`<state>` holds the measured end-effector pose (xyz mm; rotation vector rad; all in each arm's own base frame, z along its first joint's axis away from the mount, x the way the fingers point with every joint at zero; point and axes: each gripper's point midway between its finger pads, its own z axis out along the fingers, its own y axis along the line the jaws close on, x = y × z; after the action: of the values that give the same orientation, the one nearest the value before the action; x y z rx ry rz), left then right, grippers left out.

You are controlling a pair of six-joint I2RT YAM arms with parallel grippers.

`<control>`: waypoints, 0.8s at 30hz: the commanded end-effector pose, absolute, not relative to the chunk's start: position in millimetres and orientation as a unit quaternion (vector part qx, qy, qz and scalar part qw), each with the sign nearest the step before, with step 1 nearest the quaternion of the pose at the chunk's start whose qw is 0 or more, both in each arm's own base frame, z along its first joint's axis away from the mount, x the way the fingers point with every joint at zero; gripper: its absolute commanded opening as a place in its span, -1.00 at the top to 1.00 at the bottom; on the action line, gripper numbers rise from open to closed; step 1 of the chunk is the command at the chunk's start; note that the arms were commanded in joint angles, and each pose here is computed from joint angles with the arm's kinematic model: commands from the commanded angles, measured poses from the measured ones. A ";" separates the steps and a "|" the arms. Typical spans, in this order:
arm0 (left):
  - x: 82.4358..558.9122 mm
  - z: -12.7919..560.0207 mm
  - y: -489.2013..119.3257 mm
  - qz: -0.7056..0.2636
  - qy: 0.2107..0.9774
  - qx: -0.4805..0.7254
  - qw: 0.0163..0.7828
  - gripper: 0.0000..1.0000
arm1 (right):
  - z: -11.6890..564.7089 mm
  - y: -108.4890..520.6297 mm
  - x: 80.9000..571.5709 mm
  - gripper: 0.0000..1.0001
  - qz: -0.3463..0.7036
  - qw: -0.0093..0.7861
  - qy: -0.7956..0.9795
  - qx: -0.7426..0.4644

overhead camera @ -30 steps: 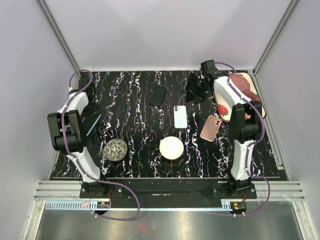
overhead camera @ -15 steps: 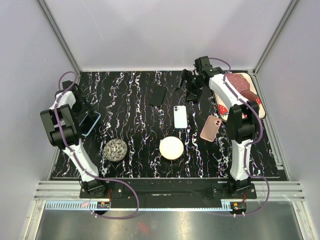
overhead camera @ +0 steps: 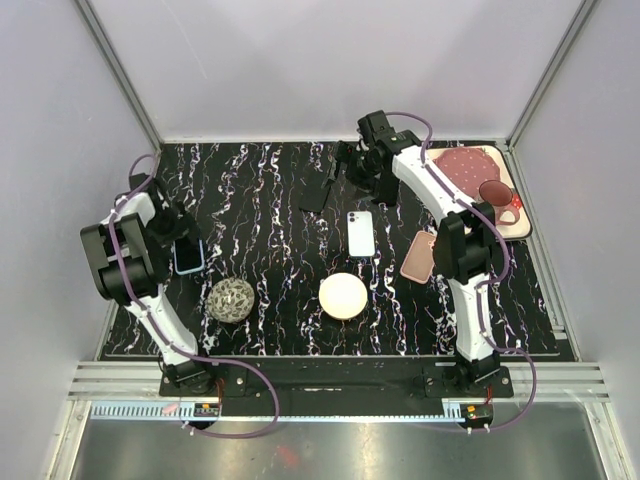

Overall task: Take the phone out of the phone case
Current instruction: Pick up the phone at the center of the board.

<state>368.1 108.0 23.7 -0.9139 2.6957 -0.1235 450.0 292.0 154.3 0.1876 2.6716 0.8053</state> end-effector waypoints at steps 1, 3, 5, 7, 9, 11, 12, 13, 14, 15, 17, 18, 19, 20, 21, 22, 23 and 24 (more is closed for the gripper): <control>355.0 28.8 91.8 -0.044 0.943 -0.301 0.138 -0.98 | 159.3 291.9 450.6 -0.96 0.275 0.178 0.942 0.070; 352.1 29.4 96.0 0.000 0.950 -0.282 0.136 -0.98 | 162.6 292.2 450.1 -0.97 0.280 0.183 0.940 0.069; 353.0 31.4 98.8 0.022 0.952 -0.274 0.134 -0.98 | 161.2 291.2 447.6 -0.98 0.282 0.186 0.939 0.066; 356.2 30.3 95.4 0.037 0.956 -0.260 0.128 -0.98 | 155.5 289.3 443.6 -0.99 0.279 0.181 0.941 0.067; 355.4 28.7 92.1 0.056 0.960 -0.247 0.119 -0.98 | 152.9 288.3 440.9 -0.99 0.279 0.181 0.941 0.062; 350.0 26.5 94.3 0.078 0.959 -0.248 0.109 -0.98 | 152.3 288.2 440.5 -0.99 0.280 0.182 0.941 0.059; 348.0 25.4 94.8 0.087 0.959 -0.247 0.105 -0.98 | 150.0 288.0 440.0 -0.99 0.279 0.181 0.942 0.057; 346.6 25.8 95.9 0.094 0.959 -0.248 0.104 -0.98 | 147.6 287.6 439.9 -0.99 0.278 0.178 0.942 0.056; 343.3 25.5 99.3 0.106 0.957 -0.251 0.100 -0.98 | 146.6 289.1 439.2 -0.99 0.280 0.176 0.942 0.053; 340.7 25.1 100.9 0.111 0.956 -0.254 0.098 -0.98 | 146.5 288.8 439.6 -0.99 0.281 0.176 0.942 0.052; 338.3 23.9 99.5 0.110 0.957 -0.253 0.093 -0.98 | 145.5 290.5 438.7 -0.99 0.283 0.173 0.942 0.049; 337.6 21.9 99.7 0.108 0.957 -0.254 0.091 -0.98 | 145.5 290.5 439.0 -0.99 0.285 0.173 0.942 0.047; 337.0 20.2 97.3 0.104 0.958 -0.254 0.087 -0.98 | 144.5 290.6 439.2 -1.00 0.287 0.172 0.941 0.045; 336.9 15.3 93.8 0.086 0.959 -0.259 0.081 -0.98 | 144.2 290.2 439.3 -1.00 0.287 0.172 0.941 0.044; 337.0 12.3 93.4 0.080 0.958 -0.264 0.077 -0.98 | 142.9 290.2 438.5 -1.00 0.287 0.170 0.942 0.042; 336.2 10.1 92.2 0.073 0.958 -0.267 0.073 -0.97 | 141.7 290.4 437.9 -0.99 0.290 0.167 0.942 0.042; 334.5 4.5 93.0 0.070 0.958 -0.271 0.065 -0.96 | 141.9 288.6 439.1 -0.99 0.290 0.167 0.941 0.044; 335.4 3.0 92.6 0.066 0.958 -0.270 0.064 -0.84 | 137.7 286.5 438.1 -1.00 0.288 0.163 0.942 0.047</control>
<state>340.4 86.1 18.7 -0.7588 2.8531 0.1967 434.4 287.7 113.7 0.1762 2.7569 0.7731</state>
